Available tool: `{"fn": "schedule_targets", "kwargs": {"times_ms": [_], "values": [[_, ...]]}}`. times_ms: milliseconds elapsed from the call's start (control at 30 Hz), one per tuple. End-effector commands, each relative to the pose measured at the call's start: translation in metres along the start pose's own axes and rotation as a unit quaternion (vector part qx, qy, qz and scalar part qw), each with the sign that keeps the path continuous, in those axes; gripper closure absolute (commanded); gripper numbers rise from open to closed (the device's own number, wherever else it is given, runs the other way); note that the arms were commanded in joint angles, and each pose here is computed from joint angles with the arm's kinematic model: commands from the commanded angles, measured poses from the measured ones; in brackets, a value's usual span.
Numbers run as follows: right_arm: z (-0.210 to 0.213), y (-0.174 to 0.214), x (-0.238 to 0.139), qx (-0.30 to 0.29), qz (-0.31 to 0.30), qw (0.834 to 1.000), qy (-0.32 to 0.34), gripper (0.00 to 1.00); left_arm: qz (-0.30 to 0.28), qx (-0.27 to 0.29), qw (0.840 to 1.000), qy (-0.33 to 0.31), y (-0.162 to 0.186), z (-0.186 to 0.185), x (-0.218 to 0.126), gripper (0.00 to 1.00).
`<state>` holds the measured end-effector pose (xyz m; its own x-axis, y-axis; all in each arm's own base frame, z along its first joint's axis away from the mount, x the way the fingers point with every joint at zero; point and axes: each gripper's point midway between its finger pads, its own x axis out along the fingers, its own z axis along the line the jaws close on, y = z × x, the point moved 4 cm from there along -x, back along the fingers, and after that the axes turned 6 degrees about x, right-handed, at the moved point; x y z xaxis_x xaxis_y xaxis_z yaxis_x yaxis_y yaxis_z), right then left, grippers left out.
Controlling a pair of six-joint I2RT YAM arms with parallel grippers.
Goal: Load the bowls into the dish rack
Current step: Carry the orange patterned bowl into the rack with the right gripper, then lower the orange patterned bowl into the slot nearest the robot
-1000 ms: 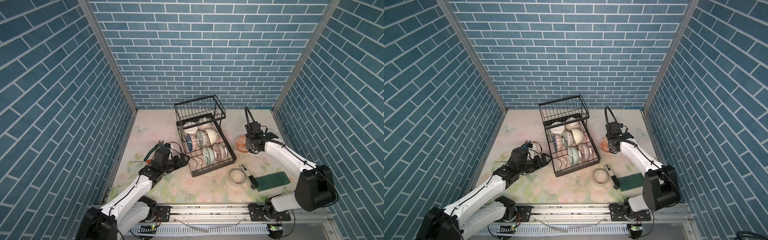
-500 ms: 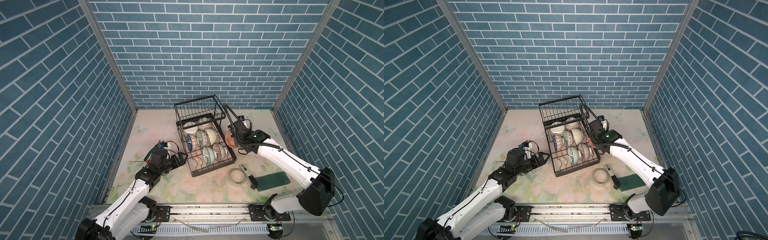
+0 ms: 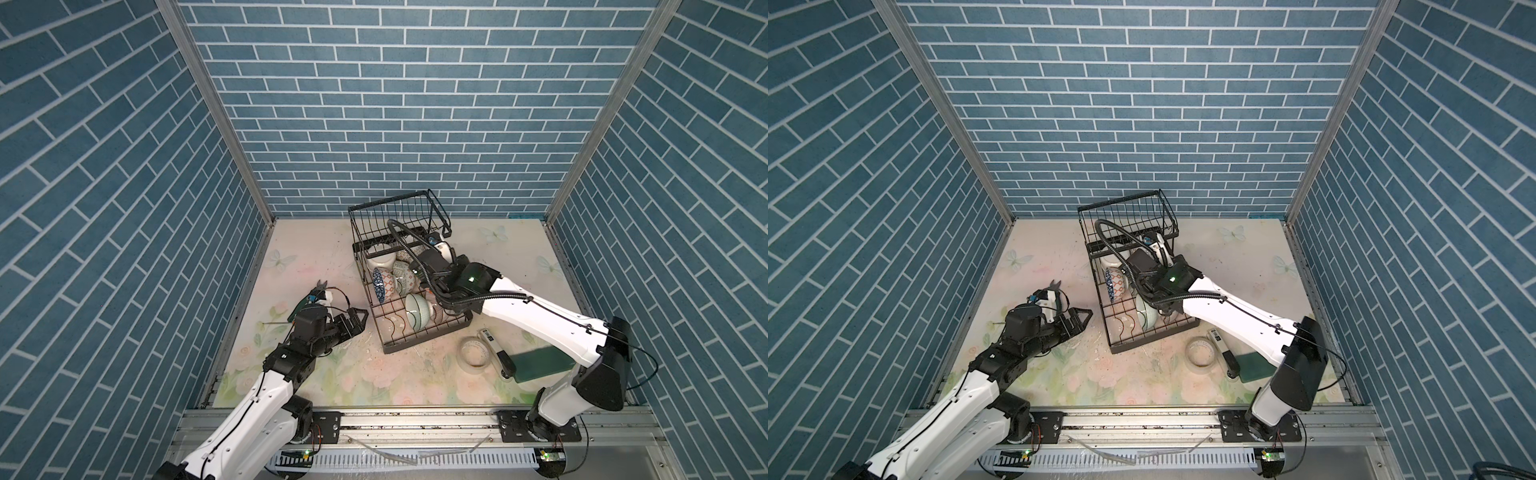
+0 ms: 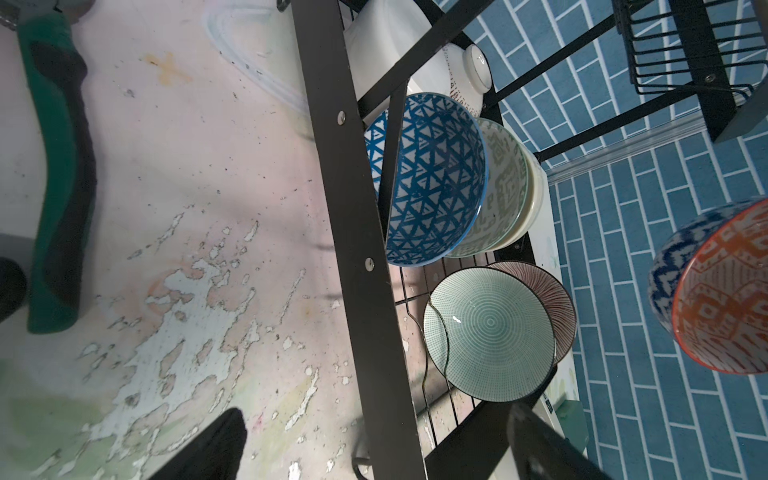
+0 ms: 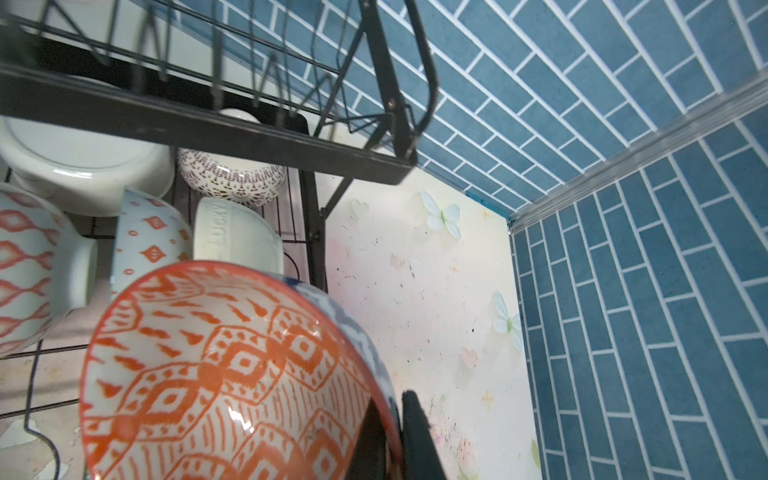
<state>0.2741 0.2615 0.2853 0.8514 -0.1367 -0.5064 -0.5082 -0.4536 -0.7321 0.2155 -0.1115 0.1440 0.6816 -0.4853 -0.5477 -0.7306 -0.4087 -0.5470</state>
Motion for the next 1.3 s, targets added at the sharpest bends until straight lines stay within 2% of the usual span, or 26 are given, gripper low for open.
{"fn": "schedule_targets", "kwargs": {"times_ms": [0,500,767,1267], "values": [[0.007,-0.020,-0.013,-0.027,-0.034,0.999,0.030,1.00,-0.003,-0.008,1.000,-0.015,0.003,0.008,-0.002,0.00],[0.092,-0.019,-0.024,-0.110,-0.048,0.993,-0.009,1.00,-0.027,-0.017,0.999,-0.038,-0.002,0.021,-0.023,0.00],[0.116,-0.003,-0.027,-0.120,-0.030,0.992,-0.023,1.00,-0.036,-0.031,0.998,-0.051,-0.004,0.029,-0.030,0.00],[0.142,0.040,-0.017,-0.145,0.009,0.989,0.005,1.00,-0.041,-0.037,0.997,-0.058,-0.008,0.034,-0.035,0.00]]}}
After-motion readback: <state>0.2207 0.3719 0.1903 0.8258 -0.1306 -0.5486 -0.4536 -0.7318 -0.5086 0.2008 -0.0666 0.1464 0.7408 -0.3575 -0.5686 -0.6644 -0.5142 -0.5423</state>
